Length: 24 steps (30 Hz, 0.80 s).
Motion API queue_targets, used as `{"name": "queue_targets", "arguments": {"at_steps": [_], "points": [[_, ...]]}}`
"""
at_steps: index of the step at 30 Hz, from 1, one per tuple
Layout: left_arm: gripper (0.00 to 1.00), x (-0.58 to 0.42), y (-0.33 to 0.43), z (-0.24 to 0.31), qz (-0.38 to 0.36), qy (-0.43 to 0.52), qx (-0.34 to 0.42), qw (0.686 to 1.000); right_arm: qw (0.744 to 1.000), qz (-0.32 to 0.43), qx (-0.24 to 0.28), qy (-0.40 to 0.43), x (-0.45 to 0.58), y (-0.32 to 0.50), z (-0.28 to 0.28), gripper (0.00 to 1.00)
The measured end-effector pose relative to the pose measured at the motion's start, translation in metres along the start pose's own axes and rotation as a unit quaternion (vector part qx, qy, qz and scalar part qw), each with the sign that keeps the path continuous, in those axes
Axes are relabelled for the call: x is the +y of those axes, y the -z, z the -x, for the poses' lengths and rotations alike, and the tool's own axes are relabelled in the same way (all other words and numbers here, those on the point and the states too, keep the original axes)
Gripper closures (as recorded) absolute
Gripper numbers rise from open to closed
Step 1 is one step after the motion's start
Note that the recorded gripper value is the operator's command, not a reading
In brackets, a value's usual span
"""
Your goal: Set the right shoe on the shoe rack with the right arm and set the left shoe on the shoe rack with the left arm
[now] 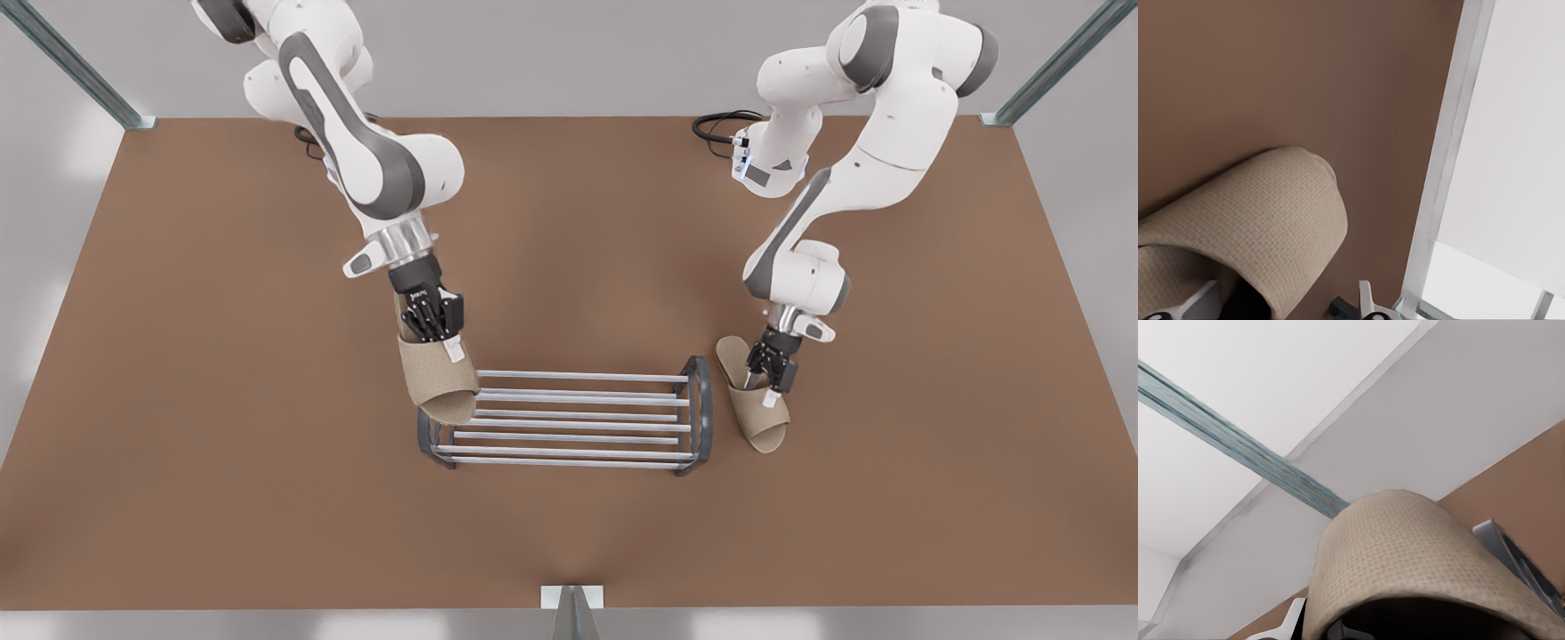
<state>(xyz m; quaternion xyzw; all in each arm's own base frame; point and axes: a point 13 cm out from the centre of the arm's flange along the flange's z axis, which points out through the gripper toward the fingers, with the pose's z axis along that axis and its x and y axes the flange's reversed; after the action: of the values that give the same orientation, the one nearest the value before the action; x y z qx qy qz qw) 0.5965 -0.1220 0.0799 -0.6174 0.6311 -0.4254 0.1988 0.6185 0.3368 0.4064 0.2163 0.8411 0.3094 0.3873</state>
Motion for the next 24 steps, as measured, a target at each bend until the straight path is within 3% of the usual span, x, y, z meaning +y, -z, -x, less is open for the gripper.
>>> {"name": "queue_targets", "arguments": {"at_steps": [2, 7, 8, 9, 16, 17, 23, 24], "points": [[0.0, 0.0, -0.003, 0.001, -0.001, 0.007, 0.0, 1.0, 1.0, -0.019, -0.014, -0.02, -0.012, -0.02, 0.01, 0.79], [0.0, -0.009, -0.008, 0.005, -0.008, 0.022, -0.002, 1.0, 0.999, -0.019, -0.011, -0.039, 0.012, -0.035, -0.027, 0.79], [0.01, -0.01, -0.008, 0.006, -0.009, 0.024, -0.002, 1.0, 0.999, -0.017, -0.007, -0.037, 0.018, -0.035, -0.04, 0.79], [0.1, -0.01, -0.008, 0.007, -0.01, 0.027, -0.003, 1.0, 0.999, -0.016, -0.004, -0.034, 0.024, -0.038, -0.054, 0.79], [0.1, -0.008, -0.017, 0.011, -0.015, 0.044, -0.002, 0.999, 1.0, -0.023, 0.006, -0.005, 0.035, -0.081, -0.144, 0.78], [0.2, -0.009, -0.018, 0.013, -0.017, 0.046, -0.002, 0.999, 1.0, -0.029, 0.006, -0.001, 0.027, -0.089, -0.152, 0.78], [0.21, -0.019, -0.019, 0.022, -0.031, 0.056, -0.006, 0.998, 0.998, -0.059, 0.009, -0.016, -0.007, -0.098, -0.168, 0.77], [0.21, -0.02, -0.019, 0.022, -0.032, 0.057, -0.006, 0.998, 0.998, -0.061, 0.012, -0.022, -0.009, -0.094, -0.171, 0.7]]}}
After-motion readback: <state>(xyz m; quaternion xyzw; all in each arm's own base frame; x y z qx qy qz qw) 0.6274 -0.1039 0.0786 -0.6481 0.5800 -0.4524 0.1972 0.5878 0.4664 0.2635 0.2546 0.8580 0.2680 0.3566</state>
